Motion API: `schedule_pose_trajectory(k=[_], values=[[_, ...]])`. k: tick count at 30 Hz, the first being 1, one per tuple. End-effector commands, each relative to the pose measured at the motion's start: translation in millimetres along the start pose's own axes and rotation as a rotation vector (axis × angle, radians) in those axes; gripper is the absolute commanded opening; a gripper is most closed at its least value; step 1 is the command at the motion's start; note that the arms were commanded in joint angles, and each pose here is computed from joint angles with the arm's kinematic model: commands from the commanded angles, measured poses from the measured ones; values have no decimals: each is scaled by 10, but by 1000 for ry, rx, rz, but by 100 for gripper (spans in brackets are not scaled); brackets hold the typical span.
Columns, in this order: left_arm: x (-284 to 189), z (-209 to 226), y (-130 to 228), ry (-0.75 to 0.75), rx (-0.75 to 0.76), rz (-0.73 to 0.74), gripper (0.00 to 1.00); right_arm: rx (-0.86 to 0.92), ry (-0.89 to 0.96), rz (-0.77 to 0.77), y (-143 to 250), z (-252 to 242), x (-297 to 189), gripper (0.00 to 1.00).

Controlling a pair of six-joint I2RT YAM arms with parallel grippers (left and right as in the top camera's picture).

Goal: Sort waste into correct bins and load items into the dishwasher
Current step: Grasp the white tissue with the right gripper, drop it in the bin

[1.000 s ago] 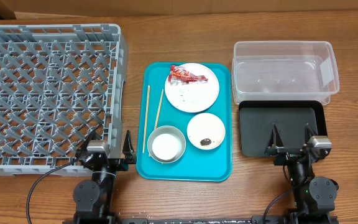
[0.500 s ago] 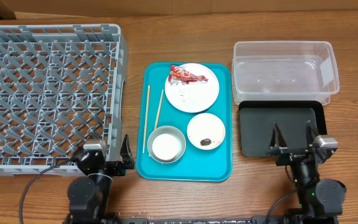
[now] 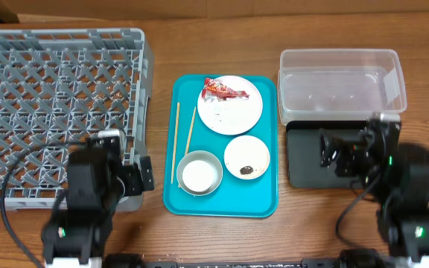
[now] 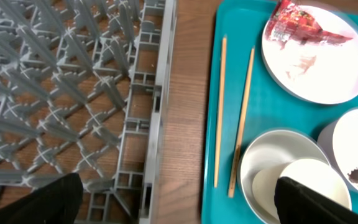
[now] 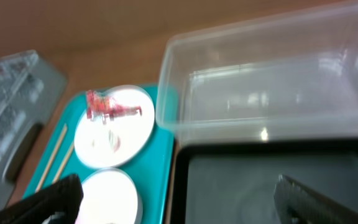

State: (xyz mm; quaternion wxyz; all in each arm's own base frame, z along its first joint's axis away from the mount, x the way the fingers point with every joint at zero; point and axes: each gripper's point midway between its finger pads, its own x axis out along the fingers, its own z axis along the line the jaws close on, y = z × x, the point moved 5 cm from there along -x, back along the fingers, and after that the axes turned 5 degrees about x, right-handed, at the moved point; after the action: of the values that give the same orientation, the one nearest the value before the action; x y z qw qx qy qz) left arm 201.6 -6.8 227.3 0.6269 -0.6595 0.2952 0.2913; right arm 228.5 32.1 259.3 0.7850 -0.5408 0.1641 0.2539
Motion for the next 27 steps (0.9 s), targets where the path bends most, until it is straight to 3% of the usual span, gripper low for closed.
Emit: schedule_pose_trajectory(k=[1, 5, 9, 14, 19, 27], values=[[-81, -7, -200, -11, -9, 70, 100, 0, -8, 61, -279, 124, -7, 100], [-67, -54, -234, 19, -16, 157, 100, 20, -94, 147, -425, 299, 43, 100], [-73, -64, -222, 31, -21, 186, 100, 23, -355, 118, -630, 659, 24, 100], [-137, 55, -271, -1, -63, 176, 100, 23, -328, 152, -673, 780, 228, 100], [-193, 264, -314, -59, -135, 157, 100, -63, -299, 294, -658, 1145, 597, 100], [-210, 434, -319, -106, -198, 143, 100, -214, -172, 455, -288, 1503, 1486, 100]])
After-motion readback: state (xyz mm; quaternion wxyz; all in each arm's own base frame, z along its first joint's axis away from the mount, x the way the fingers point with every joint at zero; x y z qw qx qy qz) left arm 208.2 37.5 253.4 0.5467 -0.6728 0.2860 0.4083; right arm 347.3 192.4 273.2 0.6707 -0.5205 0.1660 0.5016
